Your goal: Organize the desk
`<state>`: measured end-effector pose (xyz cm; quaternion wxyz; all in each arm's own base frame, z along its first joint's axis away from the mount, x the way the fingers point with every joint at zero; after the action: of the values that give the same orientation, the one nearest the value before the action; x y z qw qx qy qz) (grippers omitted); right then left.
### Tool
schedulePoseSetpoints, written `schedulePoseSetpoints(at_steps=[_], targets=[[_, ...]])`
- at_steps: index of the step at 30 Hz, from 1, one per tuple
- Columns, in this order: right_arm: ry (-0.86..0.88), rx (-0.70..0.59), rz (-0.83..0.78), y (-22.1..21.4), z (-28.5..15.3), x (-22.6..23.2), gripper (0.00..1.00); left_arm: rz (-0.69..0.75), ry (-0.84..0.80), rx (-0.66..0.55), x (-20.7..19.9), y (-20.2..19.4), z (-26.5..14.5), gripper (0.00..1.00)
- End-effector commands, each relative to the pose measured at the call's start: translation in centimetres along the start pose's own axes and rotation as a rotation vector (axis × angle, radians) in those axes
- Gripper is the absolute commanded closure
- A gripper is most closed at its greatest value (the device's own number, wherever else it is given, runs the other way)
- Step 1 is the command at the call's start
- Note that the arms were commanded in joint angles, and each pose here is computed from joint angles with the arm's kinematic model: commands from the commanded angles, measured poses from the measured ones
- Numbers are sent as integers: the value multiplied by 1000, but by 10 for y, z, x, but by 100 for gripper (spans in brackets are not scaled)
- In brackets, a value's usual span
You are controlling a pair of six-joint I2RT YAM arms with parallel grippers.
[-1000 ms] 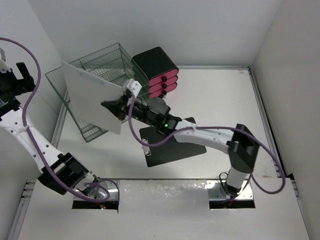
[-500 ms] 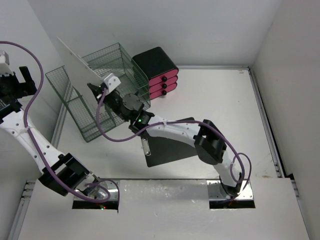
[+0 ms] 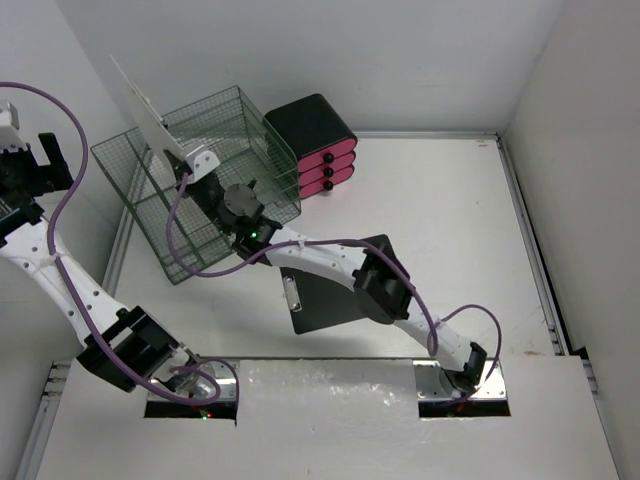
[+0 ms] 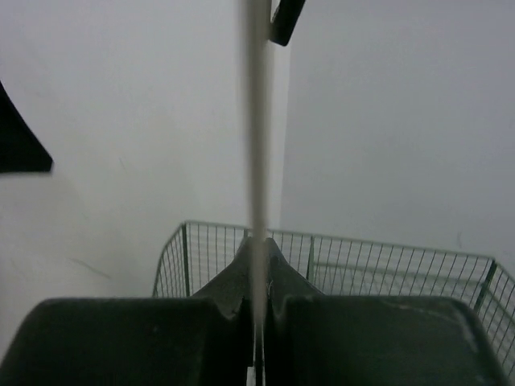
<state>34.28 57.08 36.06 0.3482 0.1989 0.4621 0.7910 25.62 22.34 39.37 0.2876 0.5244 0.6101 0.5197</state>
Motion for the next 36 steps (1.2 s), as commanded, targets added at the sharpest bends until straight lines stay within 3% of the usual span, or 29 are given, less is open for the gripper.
schedulePoseSetpoints(at_steps=[1, 10, 19, 32, 35, 36], targets=[[-48, -87, 10, 11, 7, -12, 100, 47, 25, -56, 8, 16, -5, 0], [-79, -60, 26, -64, 1, -23, 100, 60, 1, -52, 5, 14, -4, 0], [-117, -91, 78, -75, 2, -36, 100, 76, -15, -36, 3, 9, -3, 0], [-29, 126, 1, -152, -36, -2, 100, 85, -37, -16, 1, -7, 5, 0], [-12, 107, -32, -146, -36, 3, 71, 96, -54, -5, -2, -11, 5, 0], [0, 108, -35, -143, -34, 5, 45, 105, -59, -5, -2, -12, 5, 0]])
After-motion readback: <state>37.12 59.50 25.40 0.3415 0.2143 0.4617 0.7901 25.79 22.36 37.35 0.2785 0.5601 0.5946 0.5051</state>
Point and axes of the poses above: each gripper's point midway between its finger pads, its own z axis out along the fingers, its own x axis along the line the jaws close on, y = z × x, the point moved 4 cm from there along -z, back along the fingers, and after that the axes turned 3 degrees about z, right-handed, at the moved point
